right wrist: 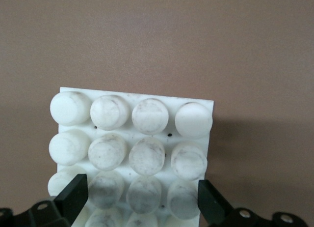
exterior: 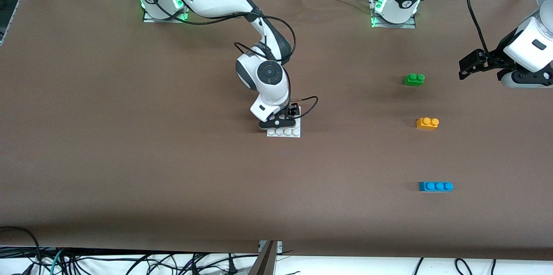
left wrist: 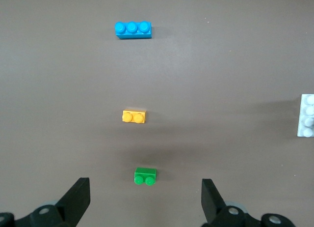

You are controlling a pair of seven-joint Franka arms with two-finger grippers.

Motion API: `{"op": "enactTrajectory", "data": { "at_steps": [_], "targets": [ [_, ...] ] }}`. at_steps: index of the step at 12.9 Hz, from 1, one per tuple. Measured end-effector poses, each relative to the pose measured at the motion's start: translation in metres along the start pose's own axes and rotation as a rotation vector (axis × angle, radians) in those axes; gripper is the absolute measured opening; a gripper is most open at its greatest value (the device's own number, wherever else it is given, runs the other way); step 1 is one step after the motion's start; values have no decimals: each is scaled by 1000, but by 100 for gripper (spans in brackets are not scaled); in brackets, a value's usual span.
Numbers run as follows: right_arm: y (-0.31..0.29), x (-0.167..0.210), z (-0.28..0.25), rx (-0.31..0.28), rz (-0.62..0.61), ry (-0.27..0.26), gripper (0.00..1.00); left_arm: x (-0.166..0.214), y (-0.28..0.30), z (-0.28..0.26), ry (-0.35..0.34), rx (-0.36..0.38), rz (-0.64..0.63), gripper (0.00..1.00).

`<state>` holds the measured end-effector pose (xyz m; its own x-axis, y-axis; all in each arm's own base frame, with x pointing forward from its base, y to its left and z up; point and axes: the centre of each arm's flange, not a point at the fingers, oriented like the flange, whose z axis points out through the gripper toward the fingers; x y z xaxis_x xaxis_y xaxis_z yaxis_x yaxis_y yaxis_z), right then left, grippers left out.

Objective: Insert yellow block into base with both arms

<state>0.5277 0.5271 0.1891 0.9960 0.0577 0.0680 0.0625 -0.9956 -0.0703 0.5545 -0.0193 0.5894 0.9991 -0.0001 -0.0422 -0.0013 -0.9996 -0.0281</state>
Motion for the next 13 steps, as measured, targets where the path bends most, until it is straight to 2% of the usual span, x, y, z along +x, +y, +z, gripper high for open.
{"op": "enactTrajectory", "data": {
  "at_steps": [2,7,10,13],
  "targets": [
    [-4,8,-15,0,-1,3,100,1,0,3,-7,0,1,100],
    [-12,37,-100,-43,-41,-44,100,4,2,11,-25,0,5,100],
    [60,89,-177,-69,-88,-40,100,15,-1,34,-72,-2,0,100],
    [178,133,-253,-113,-100,-86,100,34,-14,82,-149,-8,-21,100]
  ]
}}
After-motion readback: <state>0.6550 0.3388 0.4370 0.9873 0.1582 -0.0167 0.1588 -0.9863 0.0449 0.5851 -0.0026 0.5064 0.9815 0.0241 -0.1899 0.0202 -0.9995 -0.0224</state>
